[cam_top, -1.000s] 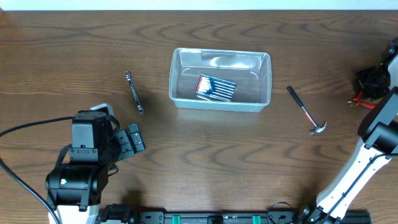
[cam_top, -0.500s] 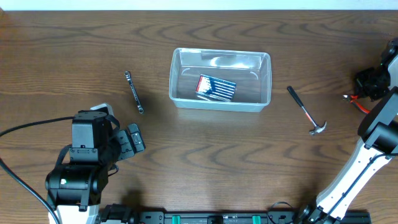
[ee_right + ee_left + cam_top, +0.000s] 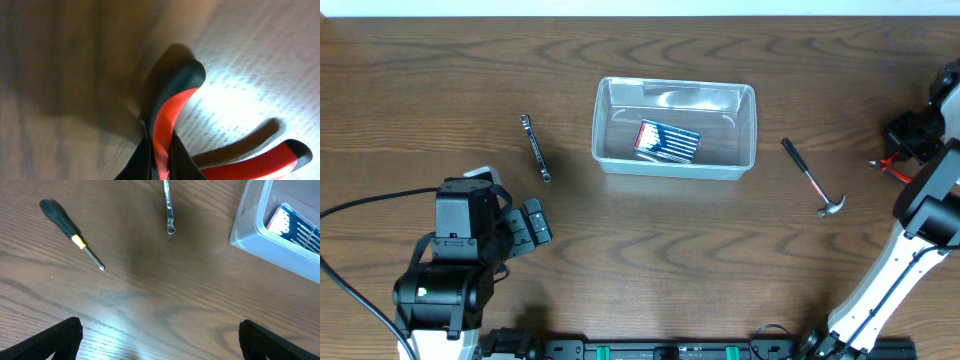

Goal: Pack container
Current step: 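Lower the right gripper and grasp the pliers by the handles, then carry the pliers with the right gripper into the container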

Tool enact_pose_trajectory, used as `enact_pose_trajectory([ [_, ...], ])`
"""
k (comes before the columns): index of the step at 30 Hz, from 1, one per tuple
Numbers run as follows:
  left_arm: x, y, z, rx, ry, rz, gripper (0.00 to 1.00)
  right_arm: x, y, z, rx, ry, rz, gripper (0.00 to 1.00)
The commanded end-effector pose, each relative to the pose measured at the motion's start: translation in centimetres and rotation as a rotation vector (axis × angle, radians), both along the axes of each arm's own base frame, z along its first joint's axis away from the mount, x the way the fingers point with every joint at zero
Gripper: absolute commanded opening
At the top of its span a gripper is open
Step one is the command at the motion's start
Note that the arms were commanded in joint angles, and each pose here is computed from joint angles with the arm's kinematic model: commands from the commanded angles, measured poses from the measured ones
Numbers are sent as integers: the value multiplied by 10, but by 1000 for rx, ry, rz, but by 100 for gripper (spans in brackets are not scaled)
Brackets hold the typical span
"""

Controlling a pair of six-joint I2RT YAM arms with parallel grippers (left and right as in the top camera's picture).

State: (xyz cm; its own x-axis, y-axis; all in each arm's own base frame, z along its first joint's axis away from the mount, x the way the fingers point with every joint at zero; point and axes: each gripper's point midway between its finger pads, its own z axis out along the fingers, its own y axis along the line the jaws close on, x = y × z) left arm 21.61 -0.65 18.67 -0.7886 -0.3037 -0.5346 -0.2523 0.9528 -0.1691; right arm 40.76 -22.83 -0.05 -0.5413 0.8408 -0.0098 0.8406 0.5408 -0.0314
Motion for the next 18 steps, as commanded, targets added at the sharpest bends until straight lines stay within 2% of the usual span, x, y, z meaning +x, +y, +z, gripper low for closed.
enact_pose_trajectory([
  [1, 2, 2, 8, 15, -20, 8, 98, 23, 24, 37, -20, -85, 184, 1],
  [5, 2, 2, 8, 15, -20, 8, 98, 54, 62, 99, -41, -258, 404, 1],
  [8, 2, 2, 8, 14, -20, 8, 98, 70, 122, 159, -37, -400, 693, 1],
  [14, 2, 2, 8, 14, -20, 8, 98, 68, 229, 230, -109, -530, 1058, 1],
  [18, 2, 2, 8, 13, -20, 7, 98, 56, 327, 243, -143, -578, 1476, 1],
])
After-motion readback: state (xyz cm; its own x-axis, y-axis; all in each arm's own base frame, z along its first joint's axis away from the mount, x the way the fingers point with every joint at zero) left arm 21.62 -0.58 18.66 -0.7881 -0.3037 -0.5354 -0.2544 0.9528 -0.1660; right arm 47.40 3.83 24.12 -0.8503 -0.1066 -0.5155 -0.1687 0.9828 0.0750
